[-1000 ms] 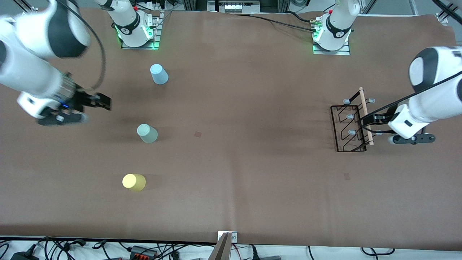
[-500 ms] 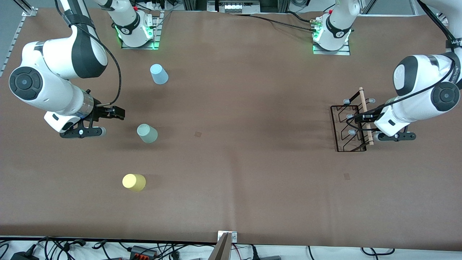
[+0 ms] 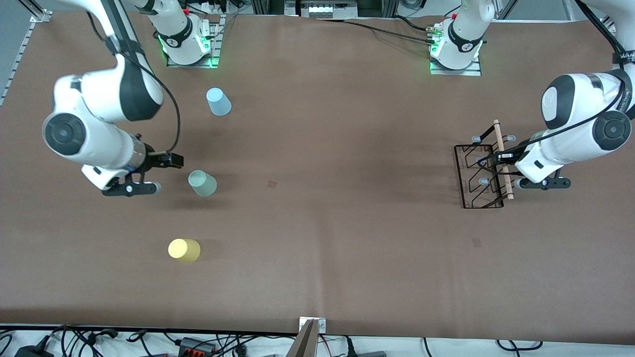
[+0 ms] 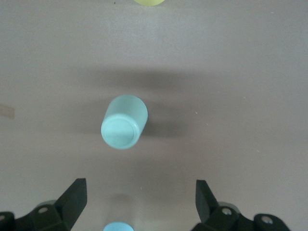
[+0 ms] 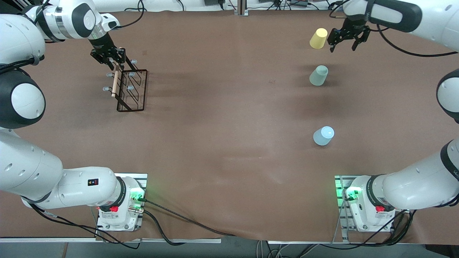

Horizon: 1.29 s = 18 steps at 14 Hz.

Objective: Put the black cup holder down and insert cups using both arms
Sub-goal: 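Grasp the teal cup and the rack pole with the right and left grippers, then carry the black rack to the table middle with the left gripper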

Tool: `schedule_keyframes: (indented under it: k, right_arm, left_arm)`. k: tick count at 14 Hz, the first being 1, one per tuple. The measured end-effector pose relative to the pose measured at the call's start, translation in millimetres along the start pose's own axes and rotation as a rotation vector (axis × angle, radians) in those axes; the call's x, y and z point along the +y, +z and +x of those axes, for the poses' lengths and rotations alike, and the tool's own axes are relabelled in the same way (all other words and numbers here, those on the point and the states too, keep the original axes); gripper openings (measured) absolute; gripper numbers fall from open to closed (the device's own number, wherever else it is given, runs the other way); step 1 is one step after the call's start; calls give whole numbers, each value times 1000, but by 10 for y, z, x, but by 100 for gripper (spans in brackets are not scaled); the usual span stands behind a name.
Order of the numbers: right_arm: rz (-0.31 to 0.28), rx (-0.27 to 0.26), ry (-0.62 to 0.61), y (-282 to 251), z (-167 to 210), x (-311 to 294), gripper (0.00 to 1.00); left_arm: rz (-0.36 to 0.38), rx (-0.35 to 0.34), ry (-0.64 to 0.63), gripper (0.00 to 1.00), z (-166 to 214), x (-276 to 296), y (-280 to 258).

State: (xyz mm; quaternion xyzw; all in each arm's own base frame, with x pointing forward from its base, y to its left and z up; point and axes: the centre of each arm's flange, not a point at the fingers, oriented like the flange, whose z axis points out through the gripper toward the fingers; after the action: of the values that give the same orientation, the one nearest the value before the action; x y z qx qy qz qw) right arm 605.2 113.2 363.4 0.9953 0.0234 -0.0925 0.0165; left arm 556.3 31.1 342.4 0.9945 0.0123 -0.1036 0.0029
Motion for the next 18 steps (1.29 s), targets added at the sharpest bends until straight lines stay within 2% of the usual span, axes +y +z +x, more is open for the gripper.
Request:
schedule_keyframes:
  k: [1, 2, 7, 10, 14, 18]
  right_arm:
    - [-1, 3, 17, 110, 52, -40, 100]
    - [1, 2, 30, 217, 96, -75, 100]
    - [83, -60, 109, 654, 169, -196, 100]
    - [83, -74, 127, 937, 175, -190, 100]
    - [78, -89, 159, 1165, 150, -146, 100]
    - [73, -101, 182, 1310, 168, -153, 100]
  left_arm:
    - [-2, 1, 2, 26, -11, -60, -4]
    - [-4, 1, 2, 20, -16, -105, 2]
    - [-5, 3, 4, 21, -67, -126, 205]
    - [-5, 7, 5, 15, -86, -123, 259]
    - [-3, 21, 28, 15, -74, 2, 195]
    - [-33, 39, 103, 15, 10, 525, -366]
